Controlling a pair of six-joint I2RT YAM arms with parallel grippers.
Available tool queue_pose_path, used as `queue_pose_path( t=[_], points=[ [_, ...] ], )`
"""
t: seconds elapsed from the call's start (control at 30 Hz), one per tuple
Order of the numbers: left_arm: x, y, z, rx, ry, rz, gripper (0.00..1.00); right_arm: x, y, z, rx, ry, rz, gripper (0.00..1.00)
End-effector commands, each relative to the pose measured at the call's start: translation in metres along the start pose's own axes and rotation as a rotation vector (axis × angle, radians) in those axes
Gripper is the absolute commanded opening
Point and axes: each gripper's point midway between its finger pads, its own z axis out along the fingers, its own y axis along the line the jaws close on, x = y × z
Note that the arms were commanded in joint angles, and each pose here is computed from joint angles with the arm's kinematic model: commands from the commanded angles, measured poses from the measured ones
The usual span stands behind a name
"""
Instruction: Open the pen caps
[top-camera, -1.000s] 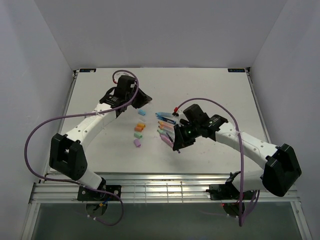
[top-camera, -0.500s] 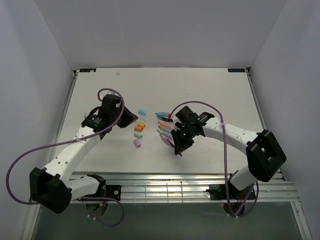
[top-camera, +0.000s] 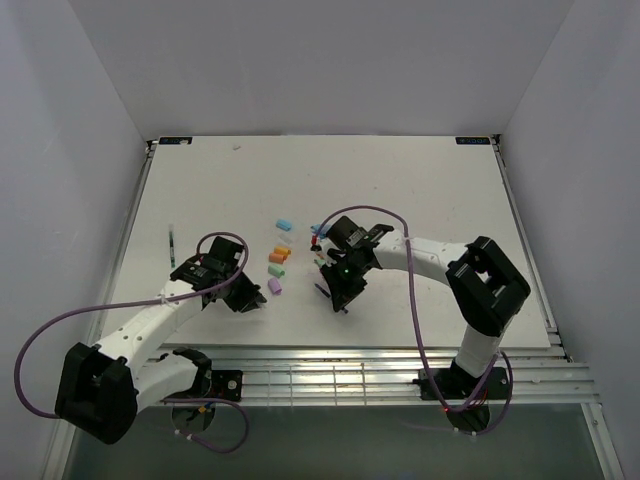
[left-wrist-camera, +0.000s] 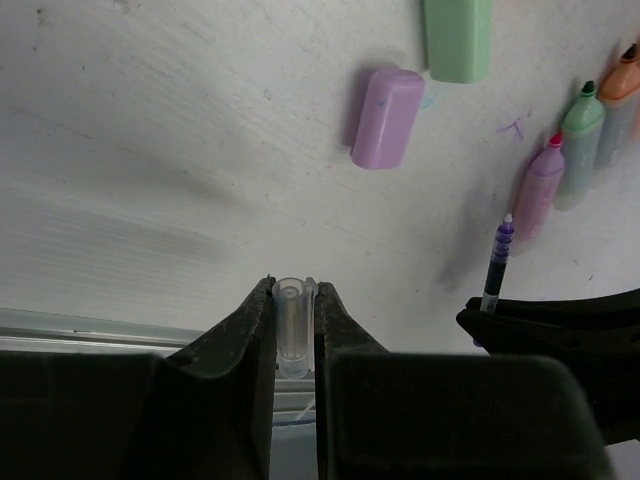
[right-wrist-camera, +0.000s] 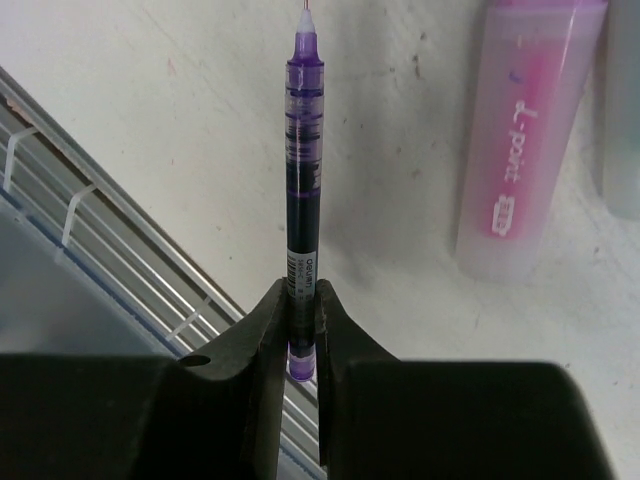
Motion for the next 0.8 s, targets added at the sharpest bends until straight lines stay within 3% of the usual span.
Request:
queue_pose_path(
  t=[0.0,0.17,0.4,0.57,0.77],
  points=[
    [0.005,-0.006,0.005,0.024,0.028,-0.042,0.00,-0.027,0.004,0.002,-0.006,-0.053,-0.066,0.08],
    [0.001,-0.011,0.016,0.044,0.019,-0.017,0.11,-0.029,0.002,0.012,-0.018,-0.032,-0.064,0.08],
    [0.007,-0.009,0.038,0.018,0.074,-0.023,0.20,-0.026,-0.013,0.021,0.038,-0.009,-0.078,0.08],
    [0.005,-0.006,0.046,-0.004,0.077,-0.034,0.21,-0.027,-0.017,0.024,0.057,0.001,-0.084,0.12],
    [0.000,-0.003,0.048,-0.014,0.057,-0.048,0.33,-0.029,-0.024,0.024,0.090,0.004,-0.091,0.21]
  ],
)
